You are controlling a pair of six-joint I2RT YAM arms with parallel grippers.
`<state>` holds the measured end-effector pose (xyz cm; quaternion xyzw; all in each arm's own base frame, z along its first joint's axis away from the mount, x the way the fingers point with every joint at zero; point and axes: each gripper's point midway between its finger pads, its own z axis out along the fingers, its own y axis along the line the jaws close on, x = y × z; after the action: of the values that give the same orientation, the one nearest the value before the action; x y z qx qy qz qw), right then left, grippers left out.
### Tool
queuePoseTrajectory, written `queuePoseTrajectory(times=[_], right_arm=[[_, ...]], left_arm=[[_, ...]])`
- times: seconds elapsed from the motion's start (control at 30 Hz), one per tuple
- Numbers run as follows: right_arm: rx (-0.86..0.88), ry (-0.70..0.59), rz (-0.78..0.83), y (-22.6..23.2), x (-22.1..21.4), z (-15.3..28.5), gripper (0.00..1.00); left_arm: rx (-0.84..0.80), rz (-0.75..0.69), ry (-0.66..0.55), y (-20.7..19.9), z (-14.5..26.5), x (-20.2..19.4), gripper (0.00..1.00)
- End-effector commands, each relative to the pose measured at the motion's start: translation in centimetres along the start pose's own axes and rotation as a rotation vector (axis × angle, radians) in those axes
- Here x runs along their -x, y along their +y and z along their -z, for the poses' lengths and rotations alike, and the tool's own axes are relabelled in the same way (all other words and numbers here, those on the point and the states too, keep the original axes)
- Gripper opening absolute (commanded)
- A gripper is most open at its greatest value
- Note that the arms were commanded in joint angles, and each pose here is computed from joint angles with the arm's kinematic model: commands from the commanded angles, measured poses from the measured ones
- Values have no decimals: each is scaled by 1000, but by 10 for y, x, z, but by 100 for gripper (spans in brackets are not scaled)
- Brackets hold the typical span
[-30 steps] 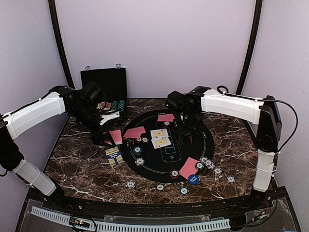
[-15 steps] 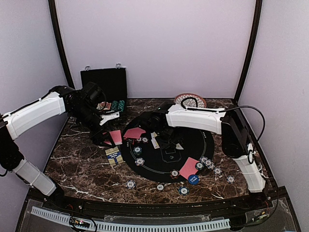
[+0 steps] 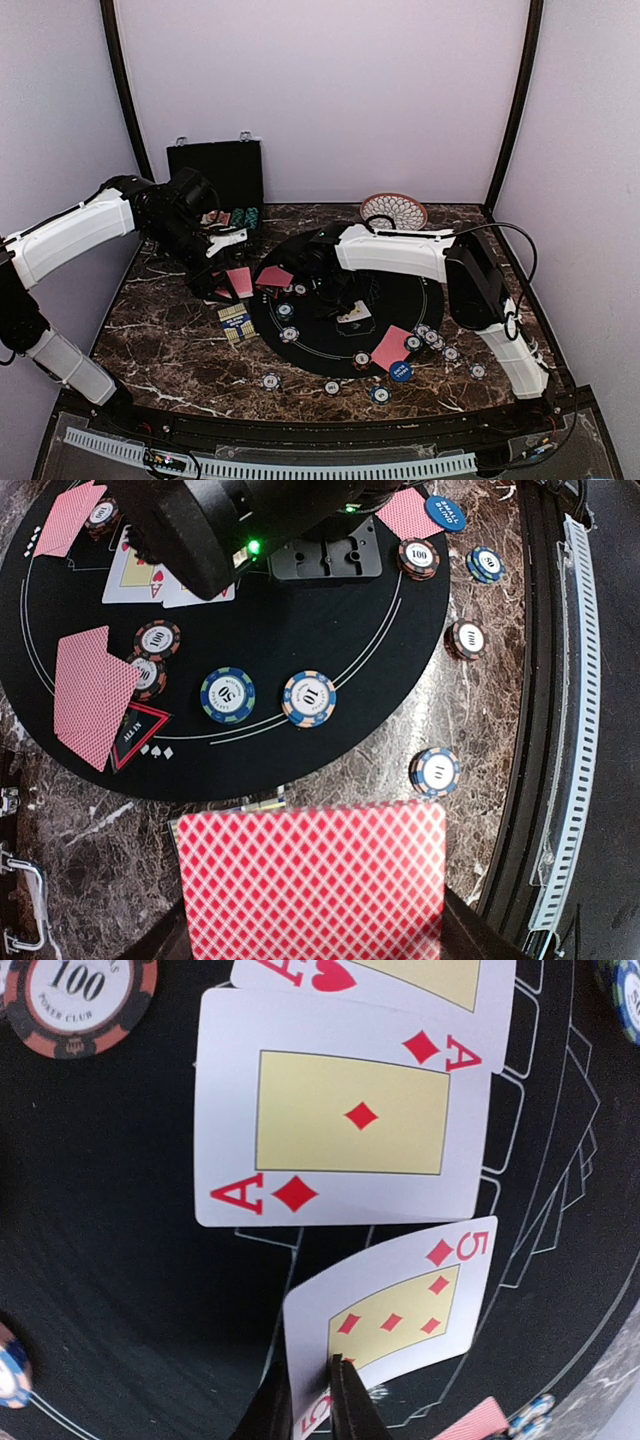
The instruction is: Distribute texas hold em gaming equipment
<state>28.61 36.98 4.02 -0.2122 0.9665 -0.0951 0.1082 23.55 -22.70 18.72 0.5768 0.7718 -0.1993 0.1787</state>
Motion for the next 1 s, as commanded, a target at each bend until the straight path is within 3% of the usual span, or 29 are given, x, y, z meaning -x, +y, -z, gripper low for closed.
queuePoseTrajectory(times=[0.0,0.17,0.23,0.4,0.6,0.73,0.97], right_arm=[[138,-21,-39,29,6,6,22],[187,-18,-57,37,7,6,47],[241,-31,-76,43,13,12,53],[468,-80,-156,44,31,44,58],[705,-153,-294,-6,43,66,69],[794,-166,-389,-48,36,53,73],[829,-95,-448,-73,11,11,71]], left_arm=[[-7,-7,-24,-4,12,8,0],[-16,-4,-23,-5,10,7,0],[-19,-2,-19,-5,10,7,0],[-19,-3,-20,-6,10,6,0],[-22,-4,-17,-8,10,3,0],[-20,-8,-20,-9,11,3,0],[-22,-5,-19,-10,12,3,0]])
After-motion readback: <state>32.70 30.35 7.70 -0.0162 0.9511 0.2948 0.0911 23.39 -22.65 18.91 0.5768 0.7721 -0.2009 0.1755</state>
